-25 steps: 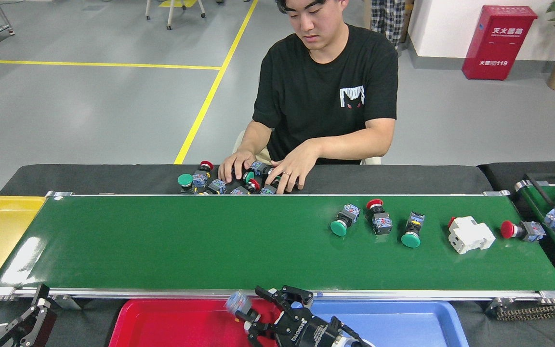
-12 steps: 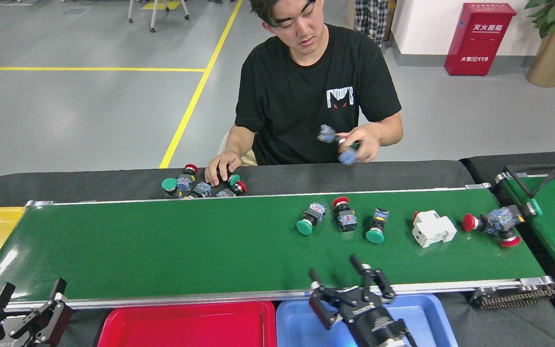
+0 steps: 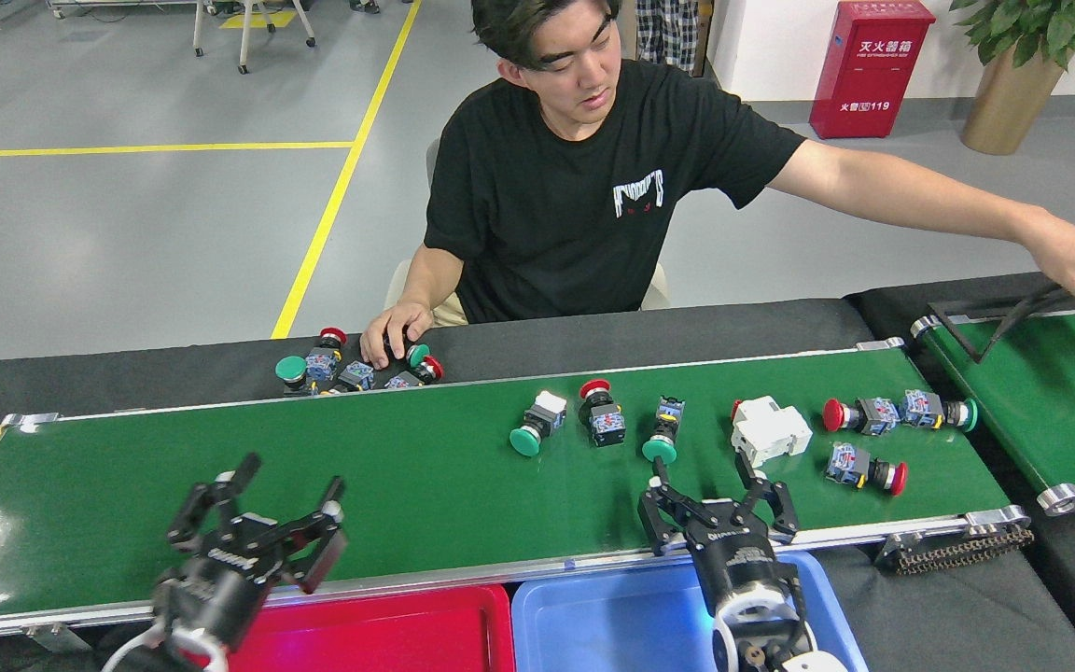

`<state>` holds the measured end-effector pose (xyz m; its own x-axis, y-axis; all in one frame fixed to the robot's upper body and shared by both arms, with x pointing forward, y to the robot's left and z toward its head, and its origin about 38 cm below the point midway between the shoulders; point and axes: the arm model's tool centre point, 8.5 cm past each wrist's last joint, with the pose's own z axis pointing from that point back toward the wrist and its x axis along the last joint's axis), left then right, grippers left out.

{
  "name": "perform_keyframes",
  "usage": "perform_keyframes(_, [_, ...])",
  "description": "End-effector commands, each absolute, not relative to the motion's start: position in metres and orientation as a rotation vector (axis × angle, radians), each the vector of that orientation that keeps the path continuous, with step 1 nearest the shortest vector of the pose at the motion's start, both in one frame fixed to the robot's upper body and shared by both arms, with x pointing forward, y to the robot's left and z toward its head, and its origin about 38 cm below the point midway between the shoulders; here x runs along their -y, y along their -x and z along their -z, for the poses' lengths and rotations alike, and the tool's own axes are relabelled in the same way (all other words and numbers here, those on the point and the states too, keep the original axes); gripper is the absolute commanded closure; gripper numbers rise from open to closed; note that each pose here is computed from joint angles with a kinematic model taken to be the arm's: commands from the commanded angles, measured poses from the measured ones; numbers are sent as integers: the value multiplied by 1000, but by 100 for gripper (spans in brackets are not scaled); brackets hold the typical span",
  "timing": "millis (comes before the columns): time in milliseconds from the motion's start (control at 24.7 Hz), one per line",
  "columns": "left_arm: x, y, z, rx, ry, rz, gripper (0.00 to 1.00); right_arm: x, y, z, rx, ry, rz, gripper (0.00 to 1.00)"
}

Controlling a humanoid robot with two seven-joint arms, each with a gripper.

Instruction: Pick switch part from conveyor to tray

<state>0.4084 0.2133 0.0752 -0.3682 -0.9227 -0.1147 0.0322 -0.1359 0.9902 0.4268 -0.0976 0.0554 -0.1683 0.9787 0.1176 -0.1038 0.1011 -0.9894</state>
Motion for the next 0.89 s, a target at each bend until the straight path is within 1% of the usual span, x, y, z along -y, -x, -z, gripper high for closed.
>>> perform_keyframes(0, [-204, -425, -75, 1344, -1073, 1609, 0, 82, -439, -64, 1317, 956, -1309, 2])
perform_keyframes(162, [-178, -446, -68, 1320, -1044, 1653, 0, 72, -456, -59, 1275, 939, -1337, 2])
perform_keyframes(243, [-172, -450, -62, 1294, -1045, 1675, 0, 68, -462, -57, 1257, 934, -1349, 6])
perform_keyframes(284, [-164, -450, -60, 1293, -1040, 1680, 0, 69, -466, -56, 1252, 934, -1358, 12])
perform_keyframes(365, [-153, -453, -61, 1301, -1036, 1683, 0, 69, -470, -56, 1241, 927, -1367, 39])
perform_keyframes(406, [-150, -455, -61, 1296, -1036, 1688, 0, 70, -473, -58, 1240, 927, -1368, 56])
perform_keyframes(487, [-140, -458, -59, 1282, -1039, 1705, 0, 70, -473, -59, 1254, 916, -1387, 81])
perform_keyframes(527, [-139, -460, -57, 1273, -1042, 1707, 0, 68, -473, -59, 1269, 904, -1399, 89])
perform_keyframes(568, [-140, -463, -57, 1262, -1049, 1702, 1, 67, -473, -60, 1287, 892, -1415, 93])
perform_keyframes(690, [-144, -465, -55, 1242, -1054, 1694, 2, 63, -472, -62, 1321, 870, -1436, 98])
perform_keyframes(730, [-147, -465, -55, 1235, -1058, 1691, 4, 61, -471, -62, 1332, 863, -1442, 98])
perform_keyframes(771, [-151, -466, -53, 1220, -1067, 1683, 9, 58, -471, -64, 1351, 851, -1453, 98])
perform_keyframes(811, [-155, -466, -51, 1206, -1075, 1675, 21, 56, -471, -65, 1369, 840, -1462, 98])
perform_keyframes(852, [-158, -467, -49, 1195, -1077, 1674, 37, 54, -470, -69, 1392, 833, -1470, 98])
